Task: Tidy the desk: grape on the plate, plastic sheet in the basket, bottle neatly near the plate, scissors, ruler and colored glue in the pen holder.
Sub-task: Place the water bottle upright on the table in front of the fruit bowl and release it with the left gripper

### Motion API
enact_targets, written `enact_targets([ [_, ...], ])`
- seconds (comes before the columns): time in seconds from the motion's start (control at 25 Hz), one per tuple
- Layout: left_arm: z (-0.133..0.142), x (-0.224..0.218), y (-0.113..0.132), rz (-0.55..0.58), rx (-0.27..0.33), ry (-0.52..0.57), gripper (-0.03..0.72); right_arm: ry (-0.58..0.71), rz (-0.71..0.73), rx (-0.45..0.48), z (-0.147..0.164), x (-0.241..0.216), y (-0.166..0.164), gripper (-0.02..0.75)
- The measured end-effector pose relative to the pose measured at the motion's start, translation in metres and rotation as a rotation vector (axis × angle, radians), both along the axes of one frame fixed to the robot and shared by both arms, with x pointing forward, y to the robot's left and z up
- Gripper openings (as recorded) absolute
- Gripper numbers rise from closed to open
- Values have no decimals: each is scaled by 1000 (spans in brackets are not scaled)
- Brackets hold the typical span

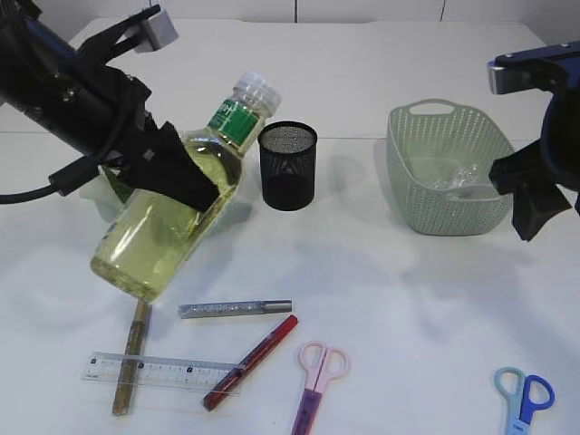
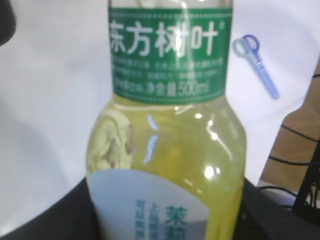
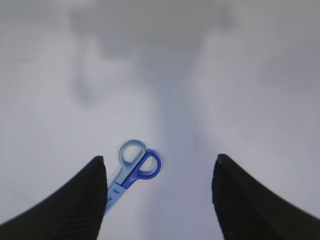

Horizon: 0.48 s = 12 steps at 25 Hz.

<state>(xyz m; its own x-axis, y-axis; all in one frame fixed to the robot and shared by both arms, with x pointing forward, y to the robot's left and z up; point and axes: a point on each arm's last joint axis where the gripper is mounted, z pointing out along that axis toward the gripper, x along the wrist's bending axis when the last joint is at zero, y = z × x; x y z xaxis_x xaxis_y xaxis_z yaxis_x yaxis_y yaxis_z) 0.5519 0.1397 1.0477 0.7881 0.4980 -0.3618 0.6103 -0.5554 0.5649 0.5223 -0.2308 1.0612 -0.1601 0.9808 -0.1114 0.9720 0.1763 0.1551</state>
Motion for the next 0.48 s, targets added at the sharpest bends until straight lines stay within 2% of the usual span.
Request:
enact_targets([
  [0.12,4,5,8,54,109,-5,407,-20,2,4,6,2,1,510],
  [0.24,8,10,14,122,190,-4,407,-30,2,4,9,4,1,509],
  [0.48,5,13,24,258,289,41,406,-34,6,-3,9,4,0,505],
])
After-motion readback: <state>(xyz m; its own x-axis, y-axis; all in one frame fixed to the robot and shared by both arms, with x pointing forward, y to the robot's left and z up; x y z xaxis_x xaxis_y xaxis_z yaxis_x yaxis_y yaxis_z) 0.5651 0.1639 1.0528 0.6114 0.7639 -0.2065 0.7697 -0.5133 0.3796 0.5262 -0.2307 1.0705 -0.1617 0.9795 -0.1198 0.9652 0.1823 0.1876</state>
